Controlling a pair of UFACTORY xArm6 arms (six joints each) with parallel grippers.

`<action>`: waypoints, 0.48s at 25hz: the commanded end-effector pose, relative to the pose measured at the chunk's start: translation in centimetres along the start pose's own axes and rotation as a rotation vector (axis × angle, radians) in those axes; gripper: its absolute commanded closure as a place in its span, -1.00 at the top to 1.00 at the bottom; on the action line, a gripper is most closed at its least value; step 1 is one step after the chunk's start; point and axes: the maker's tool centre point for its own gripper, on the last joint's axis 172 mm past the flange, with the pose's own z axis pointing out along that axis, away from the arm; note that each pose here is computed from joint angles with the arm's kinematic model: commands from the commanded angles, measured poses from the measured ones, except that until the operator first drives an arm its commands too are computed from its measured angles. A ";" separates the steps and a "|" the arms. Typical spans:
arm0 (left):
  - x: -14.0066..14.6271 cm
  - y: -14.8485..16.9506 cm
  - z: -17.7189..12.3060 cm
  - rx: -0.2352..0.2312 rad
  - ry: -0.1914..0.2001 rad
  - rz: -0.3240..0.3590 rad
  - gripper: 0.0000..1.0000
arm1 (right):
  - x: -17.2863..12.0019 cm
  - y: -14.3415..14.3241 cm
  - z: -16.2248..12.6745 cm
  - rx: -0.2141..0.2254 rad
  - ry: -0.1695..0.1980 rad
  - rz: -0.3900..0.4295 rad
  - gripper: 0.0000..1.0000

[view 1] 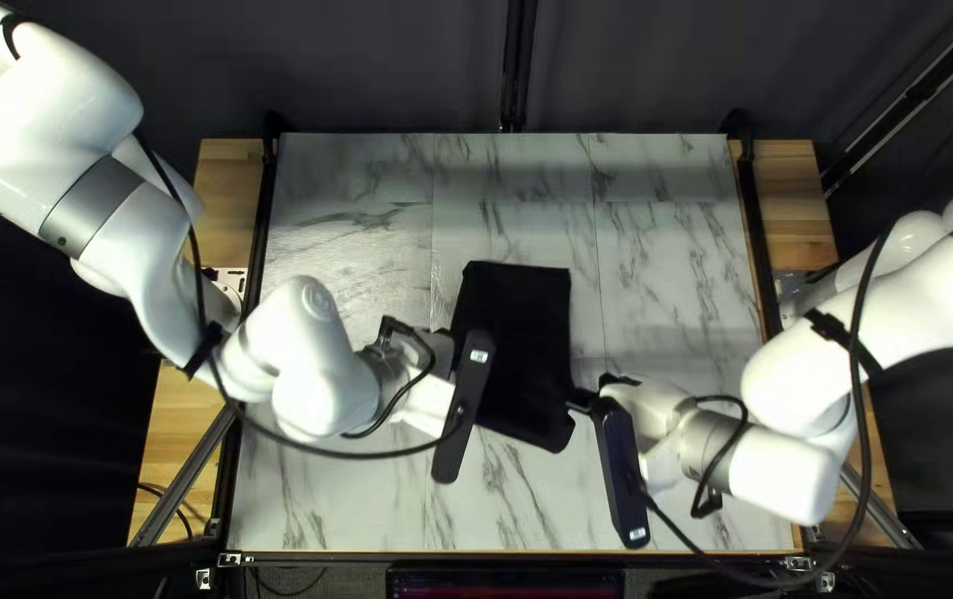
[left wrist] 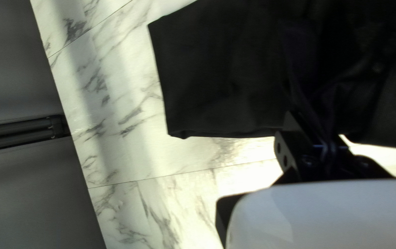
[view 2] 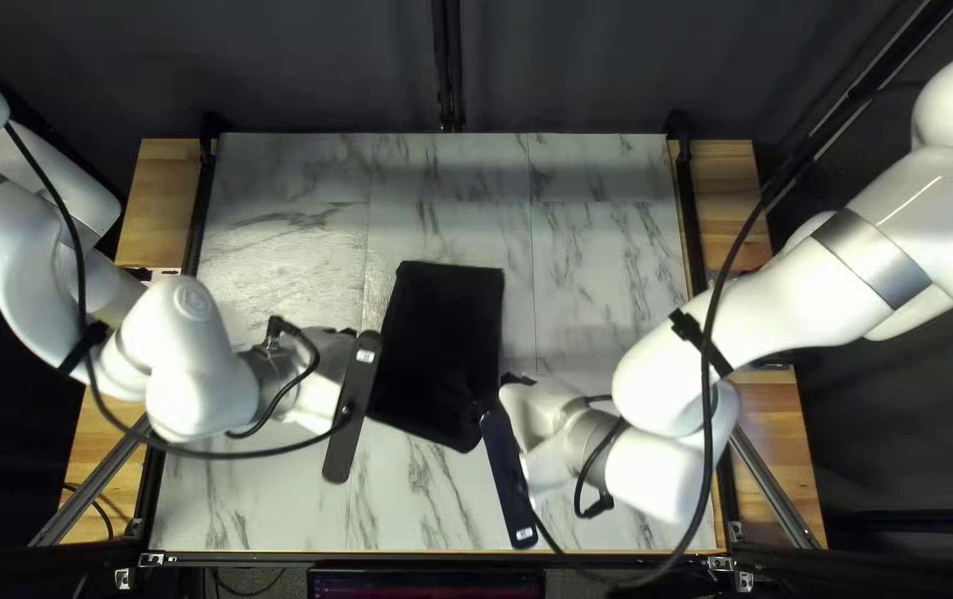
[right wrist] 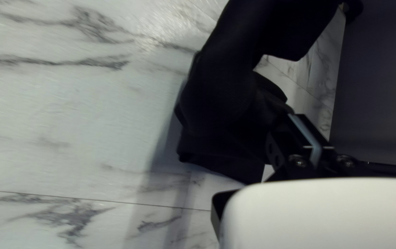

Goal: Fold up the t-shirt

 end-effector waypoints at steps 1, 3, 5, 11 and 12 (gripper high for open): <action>-1.9 -2.9 2.6 -0.014 -0.008 -0.018 -1.00 | -2.4 2.1 2.4 0.017 0.005 0.019 -1.00; -2.6 -4.2 3.4 -0.019 -0.013 -0.027 -1.00 | -3.3 2.8 3.2 0.026 0.003 0.025 -1.00; -3.0 -5.4 4.0 -0.022 -0.016 -0.030 -1.00 | -4.4 3.6 3.7 0.033 0.000 0.032 -1.00; -3.3 -8.7 5.9 -0.027 -0.014 -0.025 -1.00 | -5.9 4.8 3.6 0.040 -0.017 0.041 -1.00; -3.4 -9.3 6.5 -0.029 -0.011 -0.023 -1.00 | -6.1 4.8 3.5 0.041 -0.022 0.042 -1.00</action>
